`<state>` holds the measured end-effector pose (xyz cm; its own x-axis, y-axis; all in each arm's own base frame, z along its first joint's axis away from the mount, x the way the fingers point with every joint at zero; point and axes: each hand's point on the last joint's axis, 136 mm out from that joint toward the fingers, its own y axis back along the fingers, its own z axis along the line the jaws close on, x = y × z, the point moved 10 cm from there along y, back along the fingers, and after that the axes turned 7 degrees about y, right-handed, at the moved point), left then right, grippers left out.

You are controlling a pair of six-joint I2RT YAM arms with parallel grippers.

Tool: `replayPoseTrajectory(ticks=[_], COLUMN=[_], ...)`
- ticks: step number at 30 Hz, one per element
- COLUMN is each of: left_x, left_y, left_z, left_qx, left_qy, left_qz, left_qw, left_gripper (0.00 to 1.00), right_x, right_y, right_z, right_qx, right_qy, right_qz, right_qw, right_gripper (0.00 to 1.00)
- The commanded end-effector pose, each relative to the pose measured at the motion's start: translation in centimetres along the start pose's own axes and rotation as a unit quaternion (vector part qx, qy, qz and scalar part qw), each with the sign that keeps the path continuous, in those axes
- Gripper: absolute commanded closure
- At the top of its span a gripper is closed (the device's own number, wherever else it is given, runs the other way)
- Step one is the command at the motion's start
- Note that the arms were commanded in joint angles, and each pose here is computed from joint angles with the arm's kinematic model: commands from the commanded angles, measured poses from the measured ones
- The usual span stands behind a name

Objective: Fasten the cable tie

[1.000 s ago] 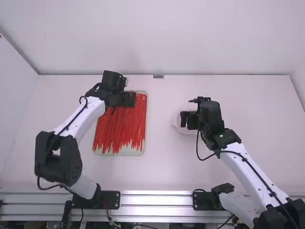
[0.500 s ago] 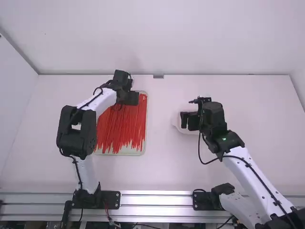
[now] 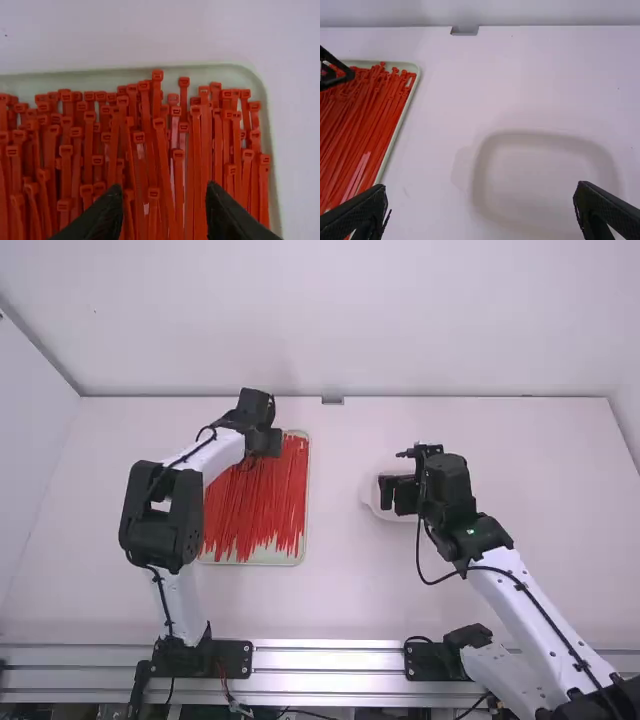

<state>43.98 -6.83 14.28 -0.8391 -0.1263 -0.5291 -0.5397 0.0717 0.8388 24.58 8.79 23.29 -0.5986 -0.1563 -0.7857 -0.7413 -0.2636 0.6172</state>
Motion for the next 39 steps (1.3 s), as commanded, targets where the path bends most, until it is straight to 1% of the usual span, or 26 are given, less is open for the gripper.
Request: replayPoseTrajectory(ticks=[1,5,10,14,19,26,30,33,38,39], left_x=[0.9,1.4,2.1,2.7,3.5,4.1,4.3,4.4,4.5,4.6], left_y=[-0.8,-1.0,-1.6,-2.1,-2.6,-3.2,-3.4,-3.6,-3.8,-3.8], left_z=[0.9,0.9,1.1,1.2,1.3,1.7,1.3,1.6,2.2,2.1], left_qx=[-0.013,-0.011,-0.009,-0.008,-0.004,-0.001,0.021,0.019,0.017,0.018], left_qy=[0.01,0.01,0.011,0.022,0.02,0.022,-0.001,0.003,0.018,0.018], left_qz=[0.015,0.021,0.012,0.006,0.001,-0.016,-0.032,-0.042,-0.056,-0.056], left_qw=[1.0,1.0,1.0,1.0,1.0,1.0,0.999,0.999,0.998,0.998], left_gripper=[0.57,0.58,0.58,0.61,0.6,0.59,0.59,0.59,0.62,0.65], right_x=[0.2,0.4,0.6,0.7,0.7,0.7,0.7,0.7,0.8,0.8], right_y=[0.2,0.2,0.2,0.2,0.2,0.2,0.2,0.2,0.2,0.2], right_z=[0.1,0.1,0.1,0.1,0.2,0.2,0.2,0.2,0.2,0.2], right_qx=[-0.003,-0.002,-0.002,-0.003,-0.011,-0.011,-0.011,-0.011,-0.011,-0.011], right_qy=[0.002,0.0,0.0,0.001,0.0,0.0,0.0,0.0,0.0,0.0], right_qz=[0.001,0.008,0.014,0.018,0.02,0.02,0.02,0.02,0.02,0.02], right_qw=[1.0,1.0,1.0,1.0,1.0,1.0,1.0,1.0,1.0,1.0], right_gripper=[0.01,0.01,0.01,0.01,0.01,0.01,0.01,0.01,0.01,0.01])
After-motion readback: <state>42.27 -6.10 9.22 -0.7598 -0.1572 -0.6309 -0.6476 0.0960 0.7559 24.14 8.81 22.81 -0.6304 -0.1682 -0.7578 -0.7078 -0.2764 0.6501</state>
